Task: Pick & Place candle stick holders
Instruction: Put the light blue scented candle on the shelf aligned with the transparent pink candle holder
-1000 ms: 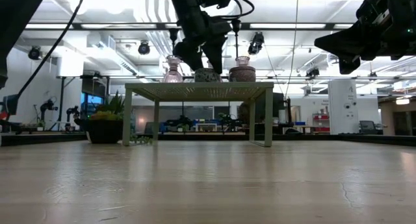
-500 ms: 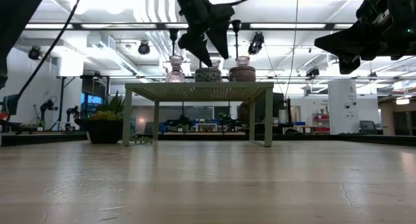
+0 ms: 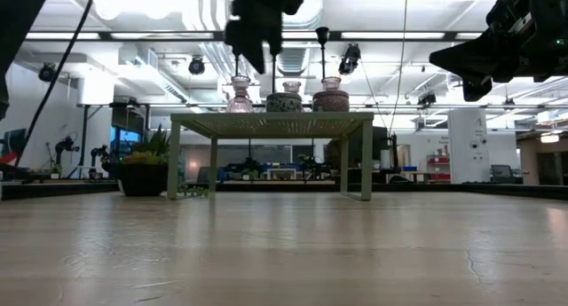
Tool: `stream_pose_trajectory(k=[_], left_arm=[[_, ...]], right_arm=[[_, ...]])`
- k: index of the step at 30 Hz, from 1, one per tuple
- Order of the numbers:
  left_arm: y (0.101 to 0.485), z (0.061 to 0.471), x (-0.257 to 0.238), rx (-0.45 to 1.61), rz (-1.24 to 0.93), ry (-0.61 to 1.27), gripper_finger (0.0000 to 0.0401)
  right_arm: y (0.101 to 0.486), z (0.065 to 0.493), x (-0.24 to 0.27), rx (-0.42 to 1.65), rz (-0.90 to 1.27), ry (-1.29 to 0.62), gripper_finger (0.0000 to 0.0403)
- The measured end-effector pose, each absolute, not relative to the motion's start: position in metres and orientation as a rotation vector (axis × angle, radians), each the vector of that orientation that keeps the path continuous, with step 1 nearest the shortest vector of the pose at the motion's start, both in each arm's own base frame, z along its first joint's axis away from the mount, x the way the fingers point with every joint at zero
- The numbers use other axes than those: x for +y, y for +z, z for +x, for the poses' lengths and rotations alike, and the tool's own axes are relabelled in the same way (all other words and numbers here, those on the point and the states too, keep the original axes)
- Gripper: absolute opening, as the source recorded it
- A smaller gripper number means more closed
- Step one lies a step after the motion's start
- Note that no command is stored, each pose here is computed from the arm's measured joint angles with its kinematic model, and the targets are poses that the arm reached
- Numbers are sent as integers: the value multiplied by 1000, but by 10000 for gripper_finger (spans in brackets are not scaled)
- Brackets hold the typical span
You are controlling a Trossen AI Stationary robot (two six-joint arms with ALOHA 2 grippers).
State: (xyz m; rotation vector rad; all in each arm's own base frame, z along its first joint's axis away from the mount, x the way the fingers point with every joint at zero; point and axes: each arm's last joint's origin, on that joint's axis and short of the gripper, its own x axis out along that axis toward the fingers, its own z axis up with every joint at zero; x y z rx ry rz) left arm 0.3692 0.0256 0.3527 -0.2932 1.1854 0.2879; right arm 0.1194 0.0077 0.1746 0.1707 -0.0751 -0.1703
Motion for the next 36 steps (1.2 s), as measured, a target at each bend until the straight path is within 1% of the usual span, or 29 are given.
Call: stream_pose_trajectory(k=[3, 6, 10, 16, 21, 25, 29, 33, 36], left_arm=[[350, 363, -4, 1267, -250, 238, 353], [348, 357, -37, 1308, -186, 182, 353], [349, 345, -74, 1285, -145, 221, 353], [346, 307, -112, 1206, -82, 323, 353], [336, 270, -124, 1143, -182, 333, 353], [319, 239, -129, 1140, -290, 308, 353], [299, 210, -129, 1128, -384, 331, 353], [273, 189, -126, 1122, -490, 389, 353], [251, 177, -122, 1187, -565, 421, 353]], right_arm=[[175, 119, 8, -75, 171, -171, 8], [175, 119, 8, -75, 171, -171, 8], [175, 119, 8, -75, 171, -170, 8], [175, 119, 8, -75, 171, -171, 8], [175, 119, 8, -75, 171, -170, 8], [174, 120, 8, -73, 170, -170, 8], [174, 120, 8, -73, 170, -171, 8], [175, 119, 8, -74, 170, -171, 8], [175, 119, 8, -74, 170, -171, 8]])
